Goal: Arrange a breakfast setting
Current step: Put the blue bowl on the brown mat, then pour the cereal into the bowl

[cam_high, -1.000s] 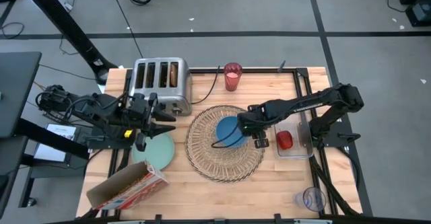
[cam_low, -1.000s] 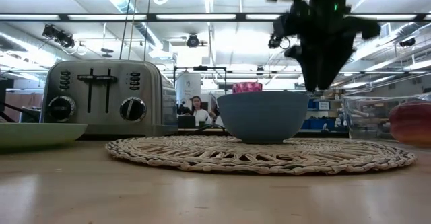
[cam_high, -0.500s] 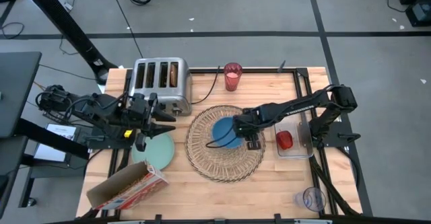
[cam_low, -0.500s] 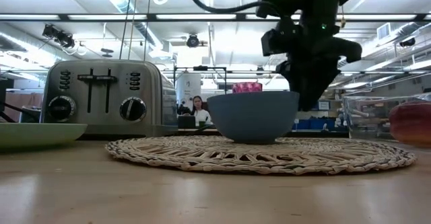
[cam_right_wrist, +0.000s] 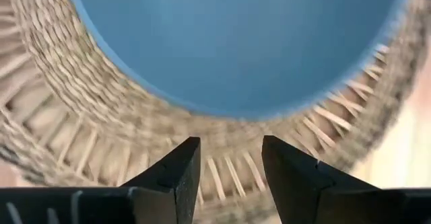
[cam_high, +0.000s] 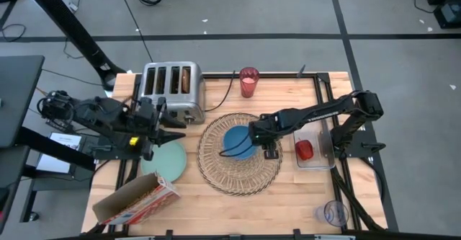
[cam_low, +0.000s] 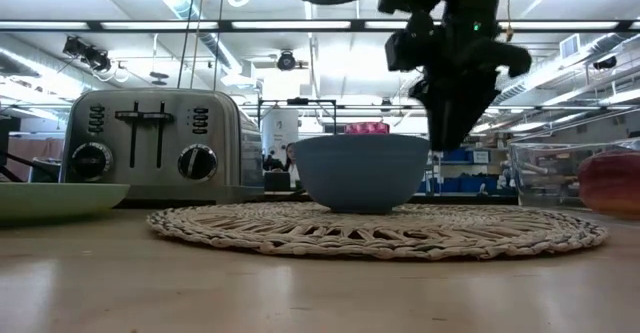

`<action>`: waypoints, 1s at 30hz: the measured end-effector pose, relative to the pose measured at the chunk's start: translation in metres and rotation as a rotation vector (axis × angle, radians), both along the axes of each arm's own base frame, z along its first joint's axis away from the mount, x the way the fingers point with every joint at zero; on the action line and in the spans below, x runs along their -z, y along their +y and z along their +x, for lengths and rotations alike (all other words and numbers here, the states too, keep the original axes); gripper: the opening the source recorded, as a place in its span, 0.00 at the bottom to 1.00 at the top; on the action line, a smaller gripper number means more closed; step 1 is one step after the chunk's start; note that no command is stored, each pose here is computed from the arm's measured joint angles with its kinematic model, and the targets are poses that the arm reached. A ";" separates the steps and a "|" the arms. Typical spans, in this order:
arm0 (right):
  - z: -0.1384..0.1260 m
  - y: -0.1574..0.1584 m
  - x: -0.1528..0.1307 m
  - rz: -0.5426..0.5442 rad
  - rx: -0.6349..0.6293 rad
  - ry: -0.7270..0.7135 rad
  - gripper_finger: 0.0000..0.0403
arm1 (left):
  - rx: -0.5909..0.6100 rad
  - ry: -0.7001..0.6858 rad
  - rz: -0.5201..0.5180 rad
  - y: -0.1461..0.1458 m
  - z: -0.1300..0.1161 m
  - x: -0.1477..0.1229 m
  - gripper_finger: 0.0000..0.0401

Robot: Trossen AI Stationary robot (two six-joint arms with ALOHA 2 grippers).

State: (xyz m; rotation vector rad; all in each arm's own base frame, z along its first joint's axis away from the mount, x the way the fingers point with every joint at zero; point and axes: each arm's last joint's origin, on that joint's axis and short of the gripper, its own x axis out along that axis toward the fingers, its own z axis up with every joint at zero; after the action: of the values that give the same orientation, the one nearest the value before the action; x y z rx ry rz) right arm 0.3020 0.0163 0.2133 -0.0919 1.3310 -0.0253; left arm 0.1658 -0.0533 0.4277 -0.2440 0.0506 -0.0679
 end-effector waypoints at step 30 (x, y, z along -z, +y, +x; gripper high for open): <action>-0.102 0.019 -0.134 -0.106 0.186 -0.462 0.41 | 0.010 1.038 -0.816 -0.139 -0.018 -0.043 0.21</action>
State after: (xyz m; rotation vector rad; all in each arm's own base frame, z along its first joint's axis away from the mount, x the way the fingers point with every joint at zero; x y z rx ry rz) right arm 0.1998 0.0348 0.3476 -0.0471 0.8724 -0.2606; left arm 0.1480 -0.1925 0.4702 -1.0768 1.0721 0.0393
